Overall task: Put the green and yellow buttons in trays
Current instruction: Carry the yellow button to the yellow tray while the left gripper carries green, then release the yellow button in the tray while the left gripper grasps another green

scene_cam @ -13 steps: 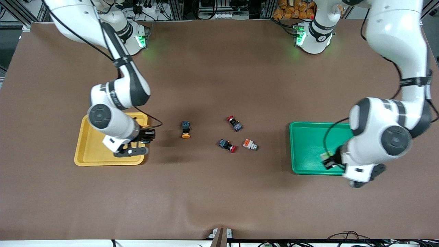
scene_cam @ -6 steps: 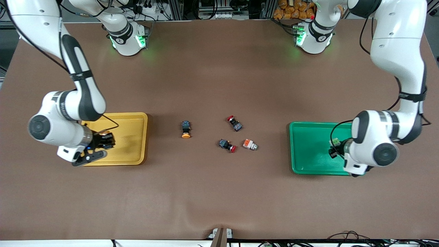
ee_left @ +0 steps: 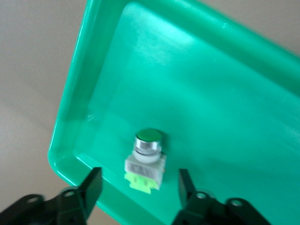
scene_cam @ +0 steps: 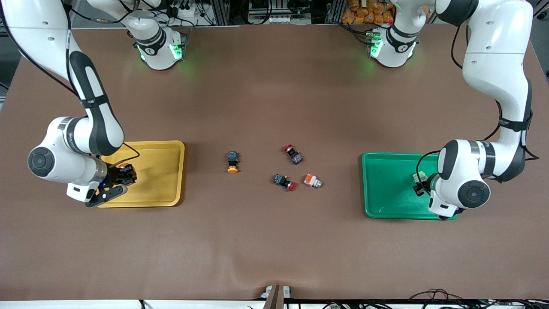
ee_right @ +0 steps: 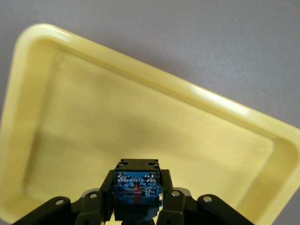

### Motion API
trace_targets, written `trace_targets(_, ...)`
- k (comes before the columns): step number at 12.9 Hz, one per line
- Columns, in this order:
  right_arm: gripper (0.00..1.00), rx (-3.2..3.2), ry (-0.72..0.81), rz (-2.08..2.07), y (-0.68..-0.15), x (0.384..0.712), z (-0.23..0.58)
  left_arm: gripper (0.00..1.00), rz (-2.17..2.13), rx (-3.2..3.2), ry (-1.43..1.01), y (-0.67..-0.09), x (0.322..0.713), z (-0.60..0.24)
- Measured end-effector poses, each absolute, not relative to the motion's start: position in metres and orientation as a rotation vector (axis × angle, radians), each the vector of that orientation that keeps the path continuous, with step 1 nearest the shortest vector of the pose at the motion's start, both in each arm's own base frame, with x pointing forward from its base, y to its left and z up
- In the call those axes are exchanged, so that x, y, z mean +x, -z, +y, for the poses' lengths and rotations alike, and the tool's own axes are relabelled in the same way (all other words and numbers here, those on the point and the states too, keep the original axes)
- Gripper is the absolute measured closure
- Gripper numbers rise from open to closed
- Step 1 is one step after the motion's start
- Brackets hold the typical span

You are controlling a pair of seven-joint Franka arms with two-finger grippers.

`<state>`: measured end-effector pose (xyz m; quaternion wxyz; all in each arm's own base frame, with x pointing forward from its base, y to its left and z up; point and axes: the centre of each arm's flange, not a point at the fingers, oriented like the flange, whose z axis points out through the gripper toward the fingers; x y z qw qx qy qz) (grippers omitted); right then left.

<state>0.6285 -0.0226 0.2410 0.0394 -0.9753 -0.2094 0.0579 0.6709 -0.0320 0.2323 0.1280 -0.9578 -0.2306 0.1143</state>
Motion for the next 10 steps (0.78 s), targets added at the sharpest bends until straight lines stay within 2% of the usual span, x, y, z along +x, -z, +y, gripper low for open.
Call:
trace_targets(2,0.59,-2.993,-0.166,-0.648,-0.226,0.63,-0.02,0.0,-0.622,-2.841,-0.235,-0.281,0.677,-0.075)
trace_targets(4,0.59,-3.001,-0.141,-0.653,-0.21,0.632,-0.018,0.0,-0.626,-2.914,-0.192,-0.335,0.67,-0.131)
trace_targets(6,0.59,-3.0,-0.151,-0.658,-0.191,0.631,-0.016,0.0,-0.705,-2.944,-0.162,-0.364,0.655,-0.187)
trace_targets(9,0.58,-3.0,-0.147,-0.673,-0.18,0.631,-0.01,0.0,-0.803,-2.913,-0.194,-0.35,0.627,-0.263)
trace_targets(10,0.51,-2.999,-0.144,-0.676,-0.18,0.631,-0.009,0.0,-0.812,-2.897,-0.208,-0.337,0.617,-0.287)
